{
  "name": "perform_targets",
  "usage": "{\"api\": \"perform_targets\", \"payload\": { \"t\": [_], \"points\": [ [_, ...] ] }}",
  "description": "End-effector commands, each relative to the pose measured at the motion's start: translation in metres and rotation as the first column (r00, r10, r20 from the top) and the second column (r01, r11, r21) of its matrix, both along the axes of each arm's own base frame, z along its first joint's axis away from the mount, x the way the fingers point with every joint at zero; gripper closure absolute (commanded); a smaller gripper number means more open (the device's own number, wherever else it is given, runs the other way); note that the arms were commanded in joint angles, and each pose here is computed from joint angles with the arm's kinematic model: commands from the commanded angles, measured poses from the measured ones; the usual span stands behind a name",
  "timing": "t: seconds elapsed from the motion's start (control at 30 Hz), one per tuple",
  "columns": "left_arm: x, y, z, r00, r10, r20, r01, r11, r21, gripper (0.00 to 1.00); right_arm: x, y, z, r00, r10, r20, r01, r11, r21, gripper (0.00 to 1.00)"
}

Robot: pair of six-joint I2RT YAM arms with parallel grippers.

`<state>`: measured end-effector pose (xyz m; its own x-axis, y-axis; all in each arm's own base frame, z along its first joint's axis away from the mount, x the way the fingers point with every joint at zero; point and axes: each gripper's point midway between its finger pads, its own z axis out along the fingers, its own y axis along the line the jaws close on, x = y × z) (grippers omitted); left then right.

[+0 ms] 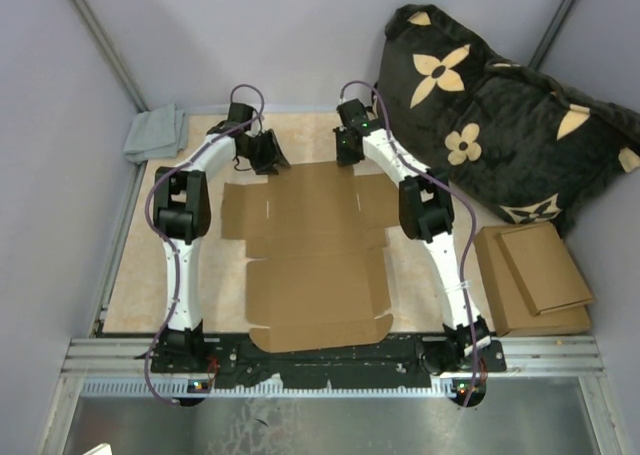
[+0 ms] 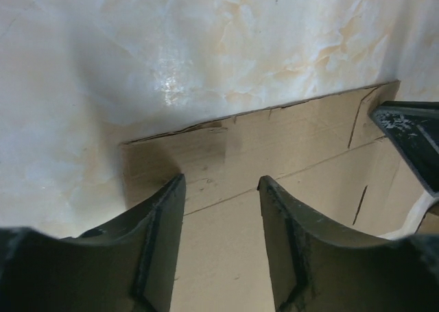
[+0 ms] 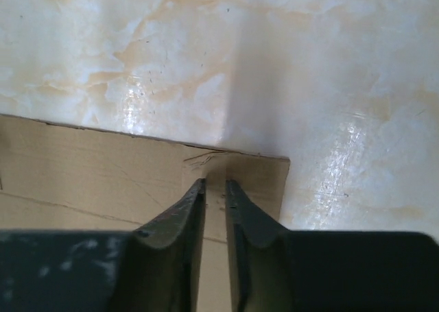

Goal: Fold the paper box

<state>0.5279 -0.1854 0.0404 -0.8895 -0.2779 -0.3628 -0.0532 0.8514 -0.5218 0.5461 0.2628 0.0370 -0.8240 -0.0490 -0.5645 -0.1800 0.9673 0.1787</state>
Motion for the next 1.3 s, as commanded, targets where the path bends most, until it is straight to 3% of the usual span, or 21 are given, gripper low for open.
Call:
{"api": "perform_targets", "payload": {
  "t": [0.0,0.13,0.23,0.3,0.5,0.63,0.9,1.27],
  "points": [
    [-0.01,0.016,-0.004,0.998,0.015,-0.062,-0.013,0.999,0.039,0.4,0.008,-0.016,0.031,0.999,-0.018,0.036,0.017,0.999,0.03,0.75],
    [-0.013,0.039,0.045,0.997,0.068,0.02,-0.069,0.997,0.034,0.3,-0.006,-0.034,0.09,0.991,-0.048,0.127,0.038,0.996,0.084,0.48],
    [-0.042,0.052,0.071,0.994,0.084,0.071,-0.088,0.995,0.055,0.28,-0.034,-0.052,0.126,0.982,-0.078,0.174,0.058,0.991,0.118,0.27],
    [-0.072,0.057,0.073,0.992,0.094,0.083,-0.099,0.994,0.052,0.28,-0.063,-0.065,0.146,0.976,-0.101,0.191,0.074,0.987,0.143,0.23],
    [-0.164,0.059,0.051,0.99,0.137,0.041,-0.136,0.99,-0.024,0.28,-0.15,-0.086,0.104,0.986,-0.138,0.093,0.118,0.973,0.2,0.25],
    [-0.2,0.059,0.034,0.99,0.144,0.01,-0.143,0.988,-0.052,0.28,-0.192,-0.087,0.07,0.992,-0.121,0.025,0.111,0.963,0.247,0.28],
    [-0.223,0.071,0.041,0.981,0.18,0.065,-0.179,0.984,-0.025,0.28,-0.218,-0.091,0.044,0.994,-0.107,-0.028,0.111,0.962,0.25,0.31],
    [-0.234,0.07,0.013,0.985,0.175,-0.001,-0.175,0.985,-0.016,0.29,-0.234,-0.088,0.016,0.991,-0.096,-0.091,0.118,0.956,0.269,0.34]
  ]
}}
